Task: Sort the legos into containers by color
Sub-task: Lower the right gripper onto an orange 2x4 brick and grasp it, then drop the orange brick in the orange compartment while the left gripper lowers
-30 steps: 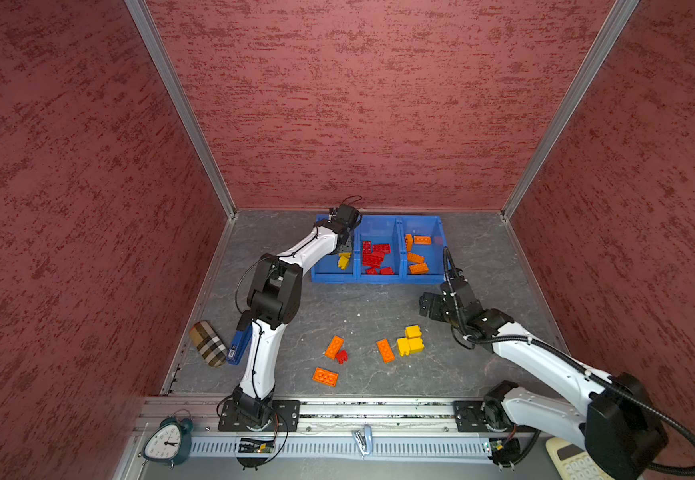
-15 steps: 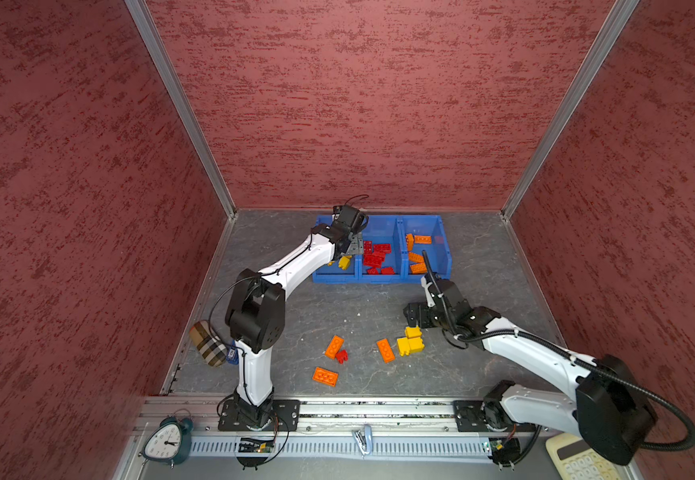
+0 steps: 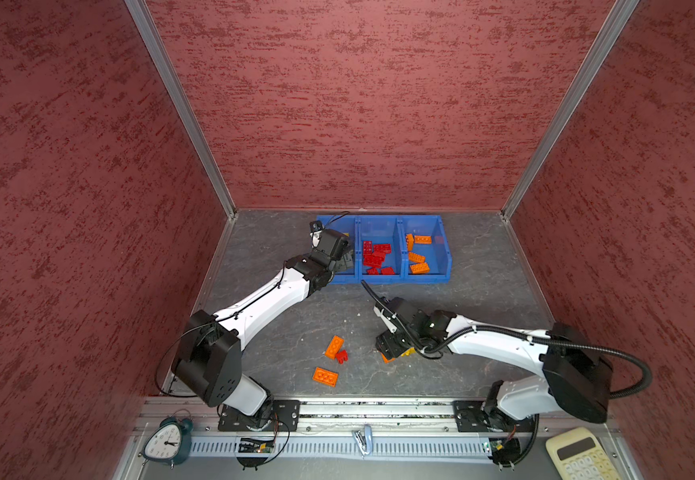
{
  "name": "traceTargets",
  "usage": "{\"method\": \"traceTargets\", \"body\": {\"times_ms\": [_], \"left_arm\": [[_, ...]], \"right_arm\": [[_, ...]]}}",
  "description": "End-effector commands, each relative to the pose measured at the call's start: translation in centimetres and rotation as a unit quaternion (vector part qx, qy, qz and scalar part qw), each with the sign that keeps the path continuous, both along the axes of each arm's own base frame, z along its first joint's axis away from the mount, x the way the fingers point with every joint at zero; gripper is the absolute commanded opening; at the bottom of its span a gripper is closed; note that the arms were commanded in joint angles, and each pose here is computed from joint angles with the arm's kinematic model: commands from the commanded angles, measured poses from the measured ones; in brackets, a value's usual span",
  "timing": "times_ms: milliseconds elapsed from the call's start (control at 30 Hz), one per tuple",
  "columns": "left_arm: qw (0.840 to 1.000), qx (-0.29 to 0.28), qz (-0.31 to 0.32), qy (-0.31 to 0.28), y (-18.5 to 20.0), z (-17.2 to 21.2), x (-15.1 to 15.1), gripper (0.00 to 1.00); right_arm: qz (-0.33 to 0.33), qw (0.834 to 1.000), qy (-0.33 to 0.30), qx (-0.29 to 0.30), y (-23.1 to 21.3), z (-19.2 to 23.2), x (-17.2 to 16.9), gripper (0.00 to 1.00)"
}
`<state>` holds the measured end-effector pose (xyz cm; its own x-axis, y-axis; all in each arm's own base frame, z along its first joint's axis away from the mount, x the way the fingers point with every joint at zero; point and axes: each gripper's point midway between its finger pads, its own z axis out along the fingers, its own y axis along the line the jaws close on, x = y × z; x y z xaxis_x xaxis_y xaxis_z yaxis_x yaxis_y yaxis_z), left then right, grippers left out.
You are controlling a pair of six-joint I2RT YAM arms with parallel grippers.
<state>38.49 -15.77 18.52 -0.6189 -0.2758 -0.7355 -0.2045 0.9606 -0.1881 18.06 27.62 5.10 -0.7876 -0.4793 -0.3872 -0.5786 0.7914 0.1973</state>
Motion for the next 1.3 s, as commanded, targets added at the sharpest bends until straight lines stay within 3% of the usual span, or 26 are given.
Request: {"method": "traceTargets", "body": {"times_ms": [0,167,533,700,967,1100,1267], "left_arm": [[0.999,-0.014,0.041,-0.023,1.6,0.8,-0.4,1.0],[0.998,-0.024,0.06,-0.016,2.6,0.0,-1.2,0.99],[0.997,-0.018,0.077,0.0,3.6,-1.1,-1.7,1.0],[0.997,-0.016,0.08,0.002,3.8,-1.3,-1.8,0.99],[0.996,-0.014,0.084,0.01,4.1,-1.8,-1.8,1.0],[0.996,-0.014,0.083,0.014,3.9,-2.1,-1.7,0.99],[0.997,-0.018,0.079,0.018,3.6,-2.4,-1.4,0.99]], "right_arm": [[0.016,0.999,0.01,-0.05,-0.6,-1.0,-0.7,0.72],[0.039,0.996,0.014,-0.078,0.1,-2.2,-0.6,0.69],[0.049,0.99,0.005,-0.131,-0.3,-3.5,-0.3,0.51],[0.051,0.986,-0.01,-0.158,-0.7,-3.7,0.5,0.38],[0.054,0.974,-0.118,-0.185,-1.8,0.0,3.8,0.26],[0.021,0.975,-0.173,-0.135,-2.1,4.2,6.9,0.24],[-0.097,0.967,-0.232,-0.031,-5.8,9.7,13.6,0.23]]}}
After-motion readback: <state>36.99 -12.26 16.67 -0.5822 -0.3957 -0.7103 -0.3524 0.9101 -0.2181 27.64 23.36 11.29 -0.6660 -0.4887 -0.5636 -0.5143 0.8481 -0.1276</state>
